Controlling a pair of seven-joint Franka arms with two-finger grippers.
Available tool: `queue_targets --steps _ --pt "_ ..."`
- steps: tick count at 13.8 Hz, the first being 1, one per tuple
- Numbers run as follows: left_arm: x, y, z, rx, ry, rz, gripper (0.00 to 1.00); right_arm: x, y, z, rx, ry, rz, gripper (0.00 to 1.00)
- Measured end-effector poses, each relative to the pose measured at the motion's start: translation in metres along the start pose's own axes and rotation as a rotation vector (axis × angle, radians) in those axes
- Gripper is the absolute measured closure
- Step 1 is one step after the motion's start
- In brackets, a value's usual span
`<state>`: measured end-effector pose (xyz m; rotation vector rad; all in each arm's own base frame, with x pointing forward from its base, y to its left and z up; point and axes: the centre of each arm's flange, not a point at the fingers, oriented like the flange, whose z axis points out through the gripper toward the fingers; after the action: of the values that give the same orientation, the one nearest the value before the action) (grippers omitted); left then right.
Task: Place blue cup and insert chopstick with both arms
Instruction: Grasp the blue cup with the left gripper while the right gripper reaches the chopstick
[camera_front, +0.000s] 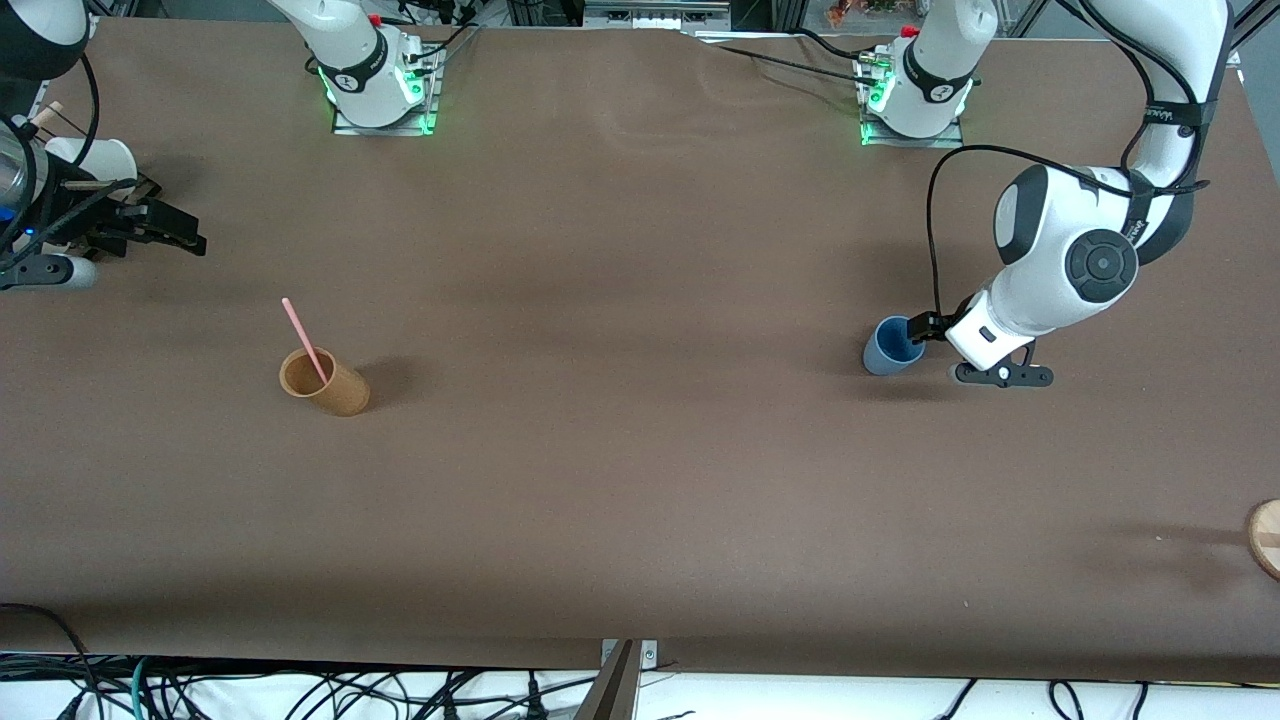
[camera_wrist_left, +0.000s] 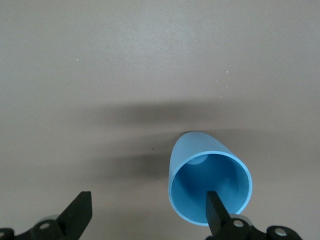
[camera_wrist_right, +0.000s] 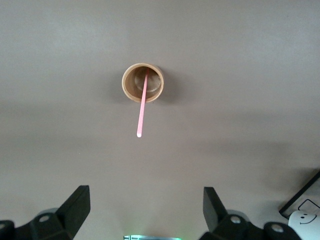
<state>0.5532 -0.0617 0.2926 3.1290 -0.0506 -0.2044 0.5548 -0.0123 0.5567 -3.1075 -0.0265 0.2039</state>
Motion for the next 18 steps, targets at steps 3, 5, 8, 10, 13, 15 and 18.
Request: queue_targets --steps 3,5,8,10,13,15,18 --pt "-0.010 0.000 0.020 0.001 0.016 0.002 0.00 0.000 0.001 0.002 0.000 -0.005 0.001 0.00" --pt "-0.015 0.002 0.027 0.002 0.019 0.007 0.00 0.001 0.001 0.004 0.000 -0.011 0.001 0.00" --pt "-0.018 0.004 0.034 0.003 0.031 0.010 0.00 0.003 0.001 0.008 0.001 -0.020 0.002 0.00" --pt "-0.020 0.003 0.039 0.002 0.044 0.010 0.00 0.007 0.001 0.017 0.002 -0.044 0.002 0.00" --pt "-0.022 0.003 0.047 0.003 0.052 0.010 0.02 0.014 -0.004 0.046 0.007 -0.141 -0.014 0.00" --pt "-0.021 0.003 0.048 0.003 0.056 0.007 0.10 0.018 -0.009 0.054 0.006 -0.153 -0.023 0.00" --pt "-0.021 0.003 0.048 0.003 0.056 0.005 0.44 0.019 -0.009 0.051 0.005 -0.135 -0.023 0.00"
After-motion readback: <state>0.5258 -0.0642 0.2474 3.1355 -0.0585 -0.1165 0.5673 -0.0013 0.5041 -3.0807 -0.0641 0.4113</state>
